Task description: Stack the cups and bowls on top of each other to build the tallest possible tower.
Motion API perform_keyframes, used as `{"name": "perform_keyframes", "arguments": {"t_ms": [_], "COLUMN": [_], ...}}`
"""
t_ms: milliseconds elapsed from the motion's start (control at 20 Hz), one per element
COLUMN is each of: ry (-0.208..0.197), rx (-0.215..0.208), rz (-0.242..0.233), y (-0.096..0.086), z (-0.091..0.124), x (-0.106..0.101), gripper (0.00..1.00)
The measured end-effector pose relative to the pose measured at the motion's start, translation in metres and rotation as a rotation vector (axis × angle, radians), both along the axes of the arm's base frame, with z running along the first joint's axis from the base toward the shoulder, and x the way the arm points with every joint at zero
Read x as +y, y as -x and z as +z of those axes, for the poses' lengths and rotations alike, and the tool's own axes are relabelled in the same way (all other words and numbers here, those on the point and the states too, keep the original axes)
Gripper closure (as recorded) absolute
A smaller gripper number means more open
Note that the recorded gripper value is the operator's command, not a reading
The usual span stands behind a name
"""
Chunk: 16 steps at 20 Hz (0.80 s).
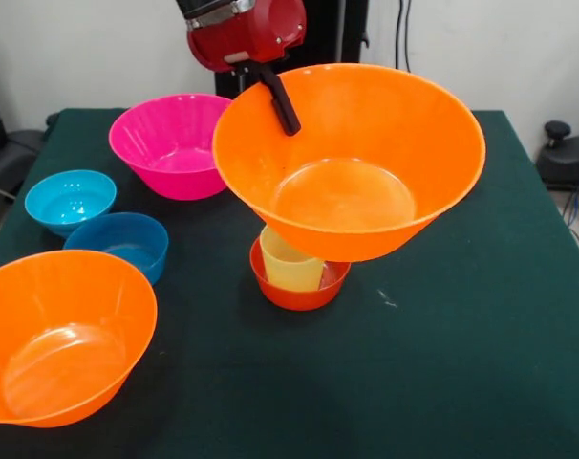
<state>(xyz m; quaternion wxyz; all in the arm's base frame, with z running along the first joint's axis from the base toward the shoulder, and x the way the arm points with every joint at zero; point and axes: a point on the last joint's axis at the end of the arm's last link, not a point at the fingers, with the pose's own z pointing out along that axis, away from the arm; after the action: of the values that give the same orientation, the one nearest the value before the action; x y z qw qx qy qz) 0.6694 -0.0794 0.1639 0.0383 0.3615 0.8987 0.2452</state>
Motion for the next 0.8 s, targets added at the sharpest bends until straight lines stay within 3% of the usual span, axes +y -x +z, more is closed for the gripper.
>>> {"name": "perform_keyframes", "arguments": {"t_ms": [150, 800], "ry": [-0.002, 0.068], "rx": [0.001, -0.025], "rz": [0.009, 0.072], "y": [0.001, 0.011], "z": [-0.004, -0.015], "x": [0.003, -0.001], "gripper": [1.00, 1.00]}}
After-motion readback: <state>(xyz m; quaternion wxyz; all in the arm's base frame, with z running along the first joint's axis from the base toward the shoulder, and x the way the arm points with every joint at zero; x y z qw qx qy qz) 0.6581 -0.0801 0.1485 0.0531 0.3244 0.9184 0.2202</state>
